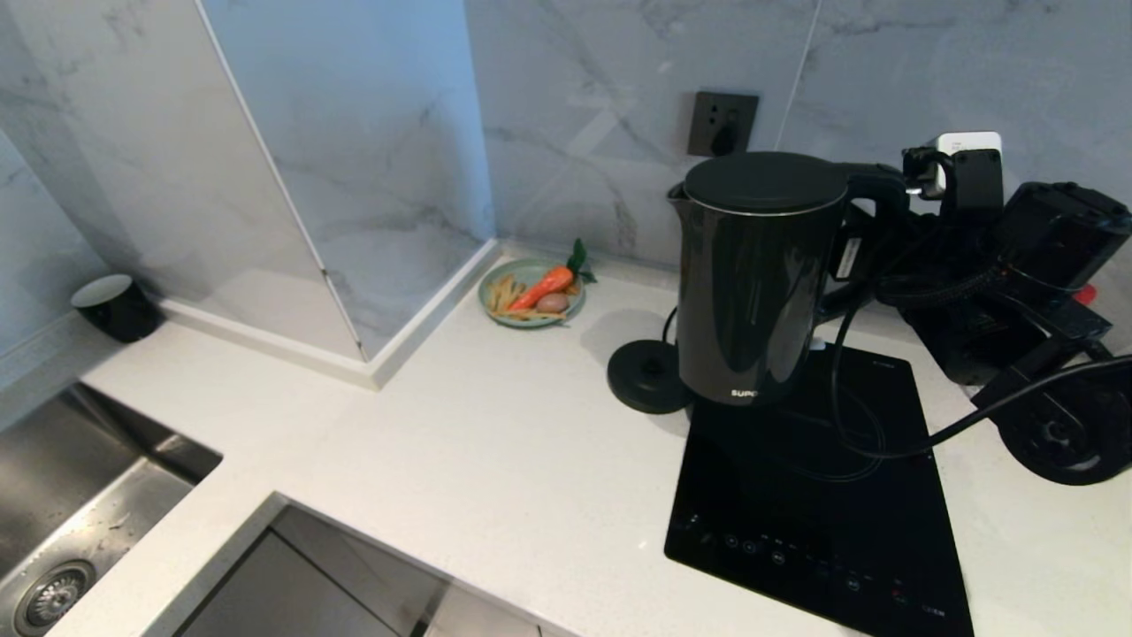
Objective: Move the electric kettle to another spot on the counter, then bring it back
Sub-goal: Place it by the sink
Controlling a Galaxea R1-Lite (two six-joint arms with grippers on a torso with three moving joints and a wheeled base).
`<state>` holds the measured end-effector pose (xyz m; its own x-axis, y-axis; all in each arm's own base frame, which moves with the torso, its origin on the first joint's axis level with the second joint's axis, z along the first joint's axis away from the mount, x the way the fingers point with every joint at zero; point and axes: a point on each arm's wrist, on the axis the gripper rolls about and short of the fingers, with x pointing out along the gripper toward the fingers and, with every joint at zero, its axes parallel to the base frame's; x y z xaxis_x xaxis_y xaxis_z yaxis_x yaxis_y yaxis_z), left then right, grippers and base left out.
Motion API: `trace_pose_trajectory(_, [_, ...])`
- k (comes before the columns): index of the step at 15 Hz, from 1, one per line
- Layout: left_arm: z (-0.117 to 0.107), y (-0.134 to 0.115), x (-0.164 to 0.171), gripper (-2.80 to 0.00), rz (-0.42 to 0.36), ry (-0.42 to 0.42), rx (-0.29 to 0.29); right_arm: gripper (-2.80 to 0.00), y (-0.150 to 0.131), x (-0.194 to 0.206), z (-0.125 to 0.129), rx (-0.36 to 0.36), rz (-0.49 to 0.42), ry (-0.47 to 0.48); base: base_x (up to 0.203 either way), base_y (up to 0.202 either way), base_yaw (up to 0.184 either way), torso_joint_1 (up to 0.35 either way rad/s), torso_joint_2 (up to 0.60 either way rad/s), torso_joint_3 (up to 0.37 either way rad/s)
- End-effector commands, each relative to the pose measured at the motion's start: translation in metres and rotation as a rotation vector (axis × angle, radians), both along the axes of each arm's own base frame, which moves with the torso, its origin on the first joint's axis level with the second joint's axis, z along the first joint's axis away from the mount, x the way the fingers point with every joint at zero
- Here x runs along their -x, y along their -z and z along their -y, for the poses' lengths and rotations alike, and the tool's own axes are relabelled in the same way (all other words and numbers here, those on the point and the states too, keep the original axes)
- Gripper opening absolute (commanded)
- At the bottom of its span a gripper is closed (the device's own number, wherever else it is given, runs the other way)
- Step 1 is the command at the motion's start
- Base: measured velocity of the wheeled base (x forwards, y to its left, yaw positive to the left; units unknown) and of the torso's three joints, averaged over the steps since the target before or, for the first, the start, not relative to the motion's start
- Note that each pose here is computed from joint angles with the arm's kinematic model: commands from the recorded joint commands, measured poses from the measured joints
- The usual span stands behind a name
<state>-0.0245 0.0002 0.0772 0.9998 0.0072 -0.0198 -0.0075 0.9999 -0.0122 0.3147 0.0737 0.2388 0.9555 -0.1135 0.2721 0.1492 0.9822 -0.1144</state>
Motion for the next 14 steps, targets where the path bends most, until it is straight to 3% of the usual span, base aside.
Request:
trace_pose_trajectory(1, [0.000, 0.000, 0.000, -2.80, -0.001, 0.000, 0.000, -2.80, 0.001, 0.018, 0.004, 0.004, -0.010, 0.001, 0.000, 0.000, 0.000, 0.000, 0.00, 0.000])
trace_pose_trajectory(11, [0.000, 0.000, 0.000, -2.80, 0.000, 0.000, 0.000, -2.80, 0.004, 0.047, 0.011, 0.009, -0.040, -0.001, 0.000, 0.000, 0.000, 0.000, 0.00, 0.000])
trace_pose_trajectory(14, [0.000, 0.000, 0.000, -2.80, -0.001, 0.000, 0.001, -2.80, 0.004, 0.046, 0.010, 0.011, -0.048, 0.001, 0.009, 0.009, -0.127, 0.003, 0.00, 0.004])
